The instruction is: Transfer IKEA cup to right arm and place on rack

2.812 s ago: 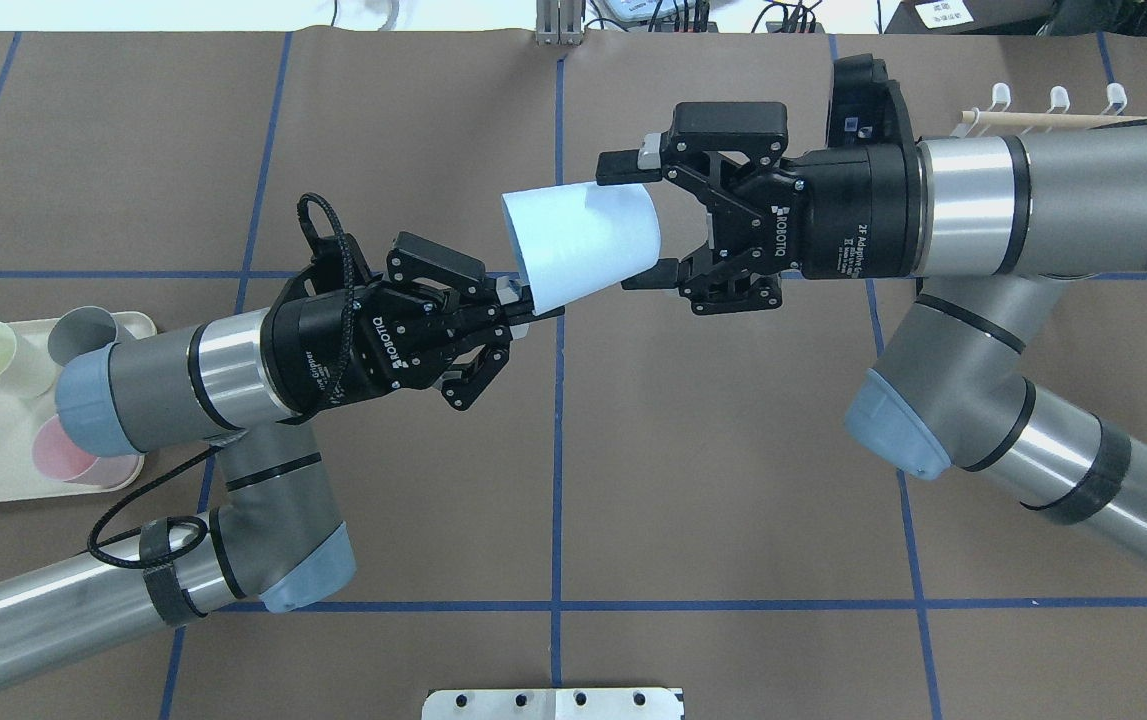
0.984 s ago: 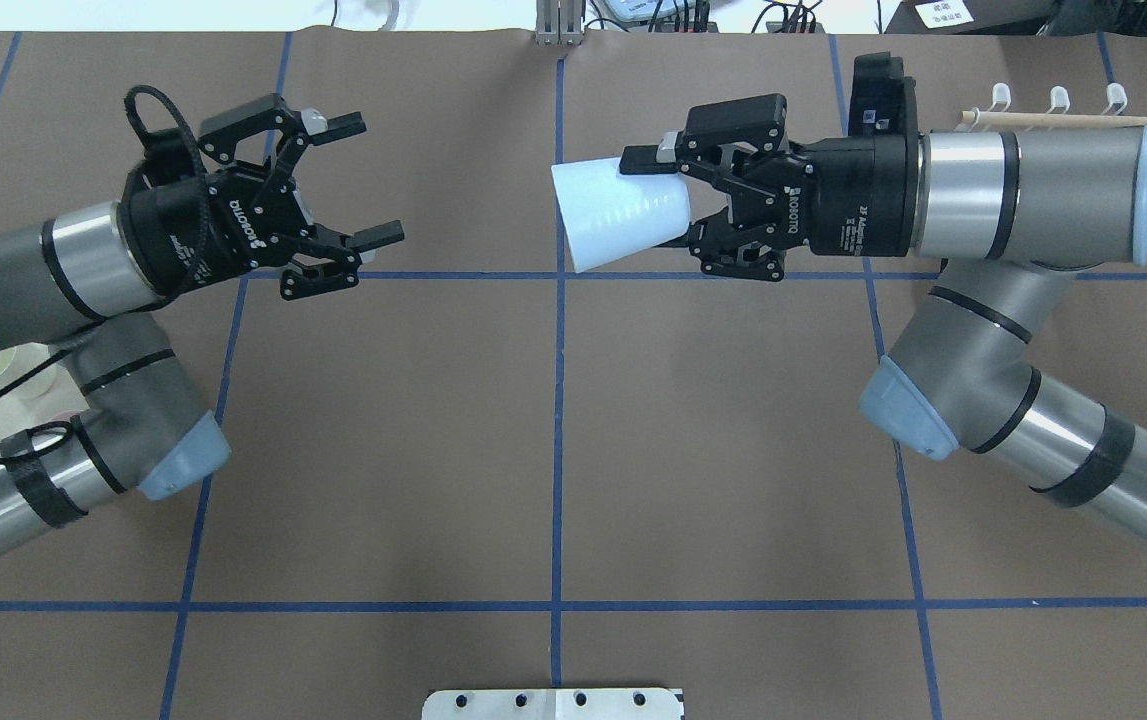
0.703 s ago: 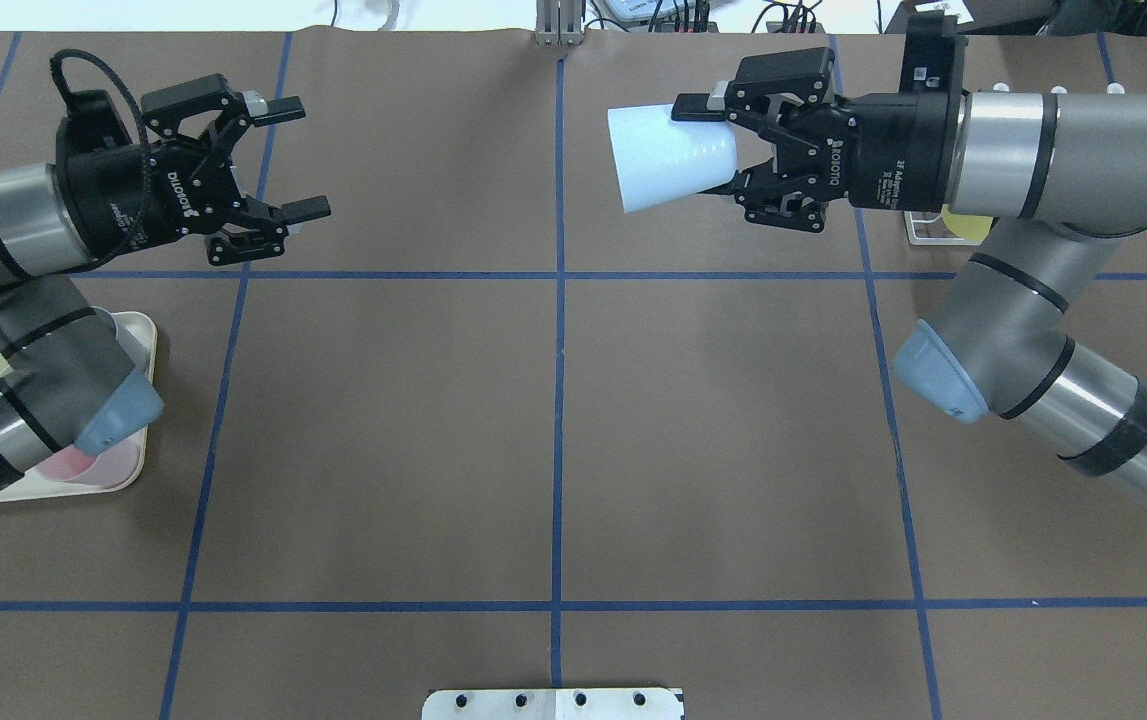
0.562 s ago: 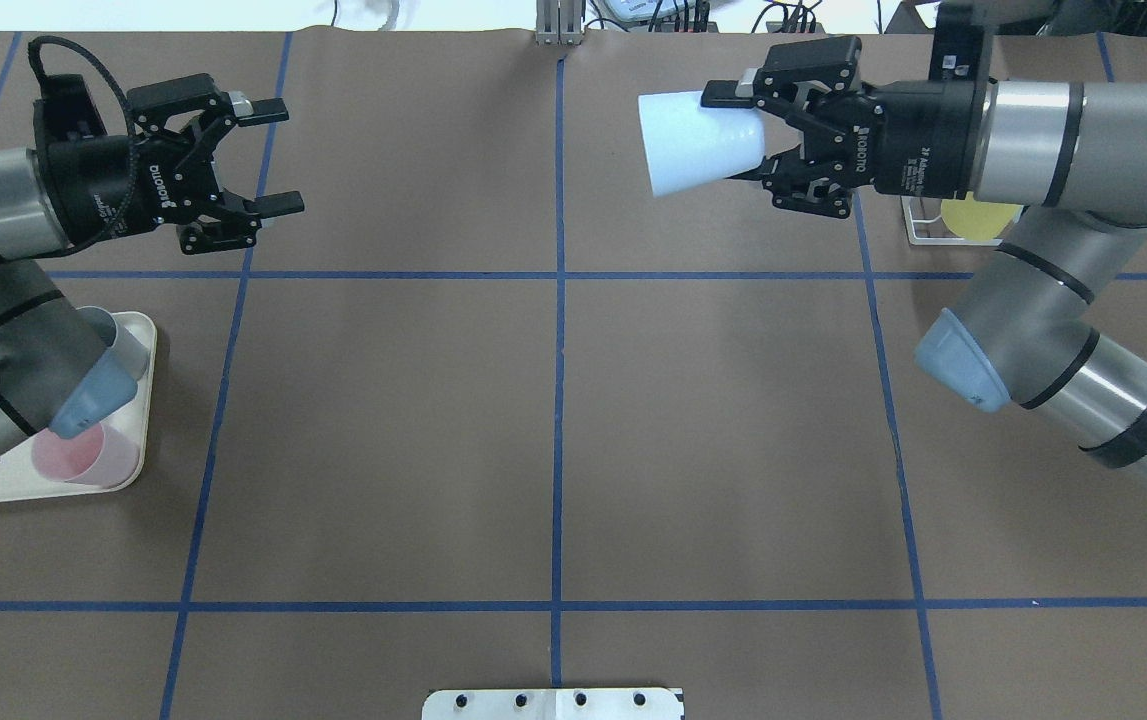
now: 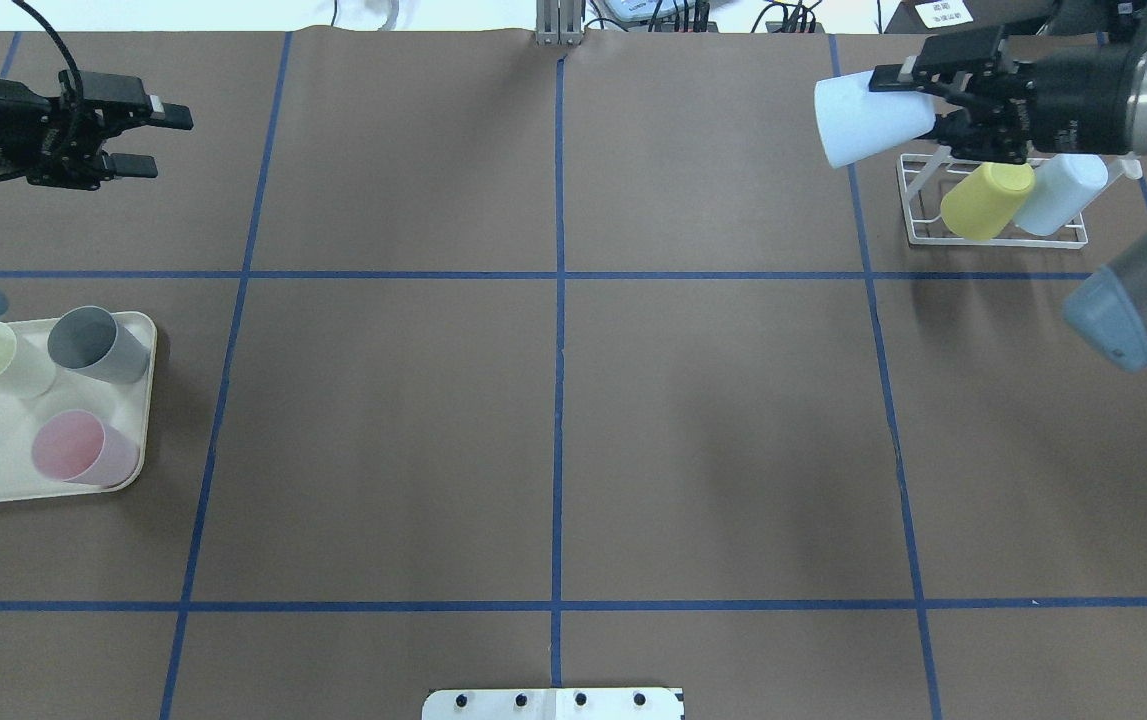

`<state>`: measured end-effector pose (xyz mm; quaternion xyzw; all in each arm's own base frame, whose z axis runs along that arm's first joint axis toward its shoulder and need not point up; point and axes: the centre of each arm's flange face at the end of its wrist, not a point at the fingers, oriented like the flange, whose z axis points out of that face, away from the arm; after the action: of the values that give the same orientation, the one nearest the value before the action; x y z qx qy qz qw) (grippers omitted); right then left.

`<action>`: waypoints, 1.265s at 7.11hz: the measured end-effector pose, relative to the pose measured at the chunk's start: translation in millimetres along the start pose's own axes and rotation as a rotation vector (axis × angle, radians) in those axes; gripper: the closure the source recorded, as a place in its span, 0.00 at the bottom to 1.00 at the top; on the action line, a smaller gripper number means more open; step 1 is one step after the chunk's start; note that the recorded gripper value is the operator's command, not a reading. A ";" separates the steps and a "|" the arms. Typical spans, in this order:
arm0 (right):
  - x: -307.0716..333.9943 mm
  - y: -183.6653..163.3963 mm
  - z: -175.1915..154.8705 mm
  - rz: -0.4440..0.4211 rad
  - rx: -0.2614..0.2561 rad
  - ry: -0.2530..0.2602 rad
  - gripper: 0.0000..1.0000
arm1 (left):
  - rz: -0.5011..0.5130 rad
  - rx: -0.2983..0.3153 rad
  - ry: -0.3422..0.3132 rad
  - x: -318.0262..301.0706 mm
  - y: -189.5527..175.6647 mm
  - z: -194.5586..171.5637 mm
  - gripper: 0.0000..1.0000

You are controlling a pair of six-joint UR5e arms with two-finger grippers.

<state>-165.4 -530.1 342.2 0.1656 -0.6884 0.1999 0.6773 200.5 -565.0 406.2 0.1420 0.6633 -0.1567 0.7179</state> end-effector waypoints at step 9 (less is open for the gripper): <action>182.8 -116.4 -122.3 -0.378 -0.086 0.639 0.59 | 0.321 -0.022 -0.289 -82.9 -7.4 -58.4 0.01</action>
<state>-6.4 -561.8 531.0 0.1903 -0.4075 0.0839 0.8892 138.6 -544.7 484.2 0.2141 0.5239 -0.0522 0.8228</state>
